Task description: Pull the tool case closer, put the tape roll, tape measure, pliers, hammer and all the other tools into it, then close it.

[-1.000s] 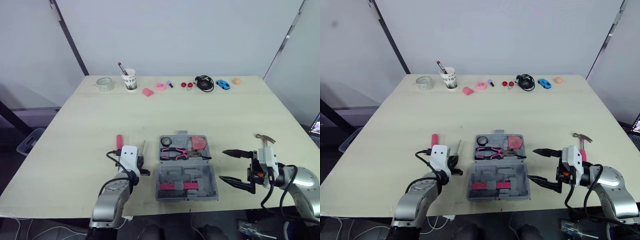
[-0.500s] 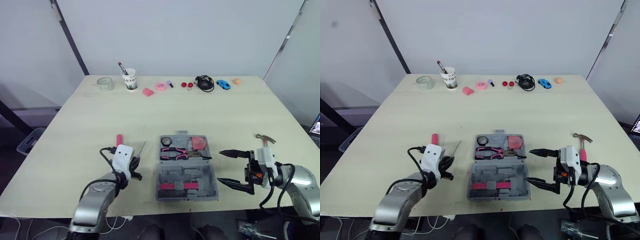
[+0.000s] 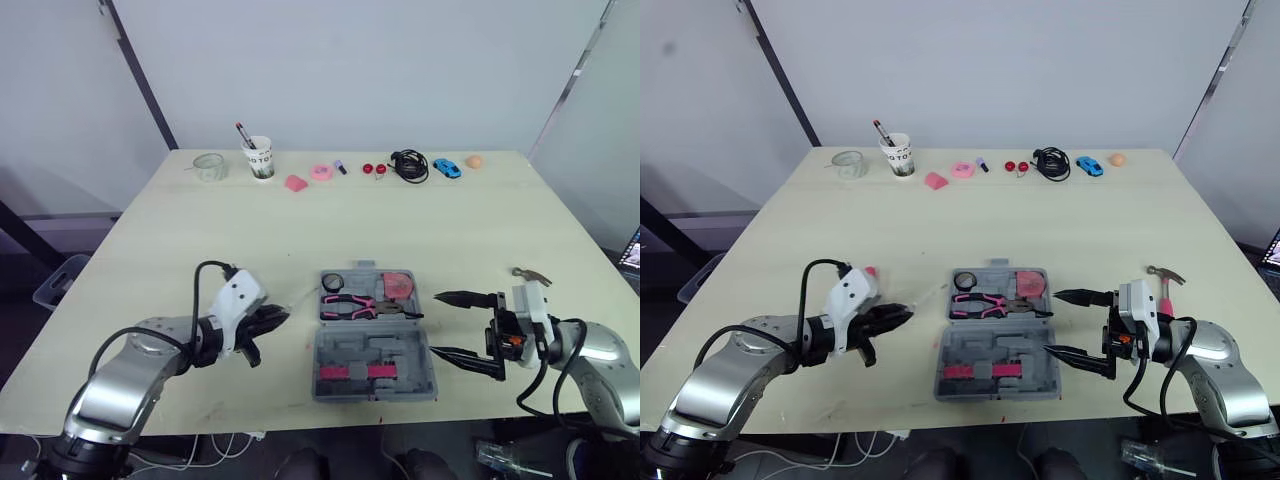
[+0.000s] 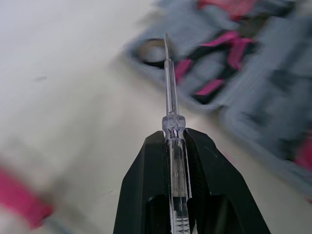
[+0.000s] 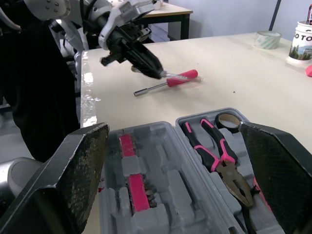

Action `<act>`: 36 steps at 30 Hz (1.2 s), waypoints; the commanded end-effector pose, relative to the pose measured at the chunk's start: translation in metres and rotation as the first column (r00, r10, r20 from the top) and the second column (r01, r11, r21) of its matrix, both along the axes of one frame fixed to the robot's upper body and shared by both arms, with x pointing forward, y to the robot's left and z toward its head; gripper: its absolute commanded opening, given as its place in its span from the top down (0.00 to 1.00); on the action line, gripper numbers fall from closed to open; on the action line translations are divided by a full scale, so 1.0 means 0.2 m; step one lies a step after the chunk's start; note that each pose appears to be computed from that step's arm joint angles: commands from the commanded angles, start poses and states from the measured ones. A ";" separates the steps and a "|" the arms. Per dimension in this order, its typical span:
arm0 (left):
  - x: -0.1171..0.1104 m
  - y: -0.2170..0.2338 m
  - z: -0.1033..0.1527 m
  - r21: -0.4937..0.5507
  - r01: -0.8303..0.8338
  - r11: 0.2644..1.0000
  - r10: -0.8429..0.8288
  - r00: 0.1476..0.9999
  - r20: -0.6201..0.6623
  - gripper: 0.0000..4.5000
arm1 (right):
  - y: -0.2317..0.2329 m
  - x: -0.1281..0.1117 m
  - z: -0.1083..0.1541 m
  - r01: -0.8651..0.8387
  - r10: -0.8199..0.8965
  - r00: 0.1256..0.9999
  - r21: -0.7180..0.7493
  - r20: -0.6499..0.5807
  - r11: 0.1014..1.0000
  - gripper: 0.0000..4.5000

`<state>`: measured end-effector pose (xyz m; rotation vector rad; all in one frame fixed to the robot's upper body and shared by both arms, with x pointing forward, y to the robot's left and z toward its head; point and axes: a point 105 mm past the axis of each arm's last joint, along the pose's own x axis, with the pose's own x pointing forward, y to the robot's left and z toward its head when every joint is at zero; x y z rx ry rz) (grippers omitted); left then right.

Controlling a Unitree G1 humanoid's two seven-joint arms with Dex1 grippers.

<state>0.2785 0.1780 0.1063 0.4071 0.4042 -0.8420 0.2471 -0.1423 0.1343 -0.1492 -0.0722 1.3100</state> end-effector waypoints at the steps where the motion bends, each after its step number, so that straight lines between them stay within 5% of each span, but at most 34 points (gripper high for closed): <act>1: 0.02 -0.12 0.04 0.014 0.204 0.979 -0.204 0.979 -0.016 0.99 | -0.03 -0.01 0.08 0.018 -0.017 0.998 -0.008 0.055 1.000 0.00; 12: 0.06 -0.35 -0.01 0.064 0.470 0.880 -0.461 0.879 -0.121 0.99 | -0.04 0.01 0.09 0.079 -0.078 0.994 -0.019 0.072 0.997 0.00; 26: 0.10 -0.46 -0.11 0.149 0.511 0.847 -0.470 0.849 -0.240 0.99 | -0.02 0.02 0.11 0.108 -0.106 0.990 -0.011 0.091 0.994 0.00; 36: 0.15 -0.52 -0.12 0.231 0.542 0.808 -0.501 0.838 -0.215 0.99 | -0.01 0.02 0.11 0.118 -0.117 0.988 0.002 0.097 0.993 0.00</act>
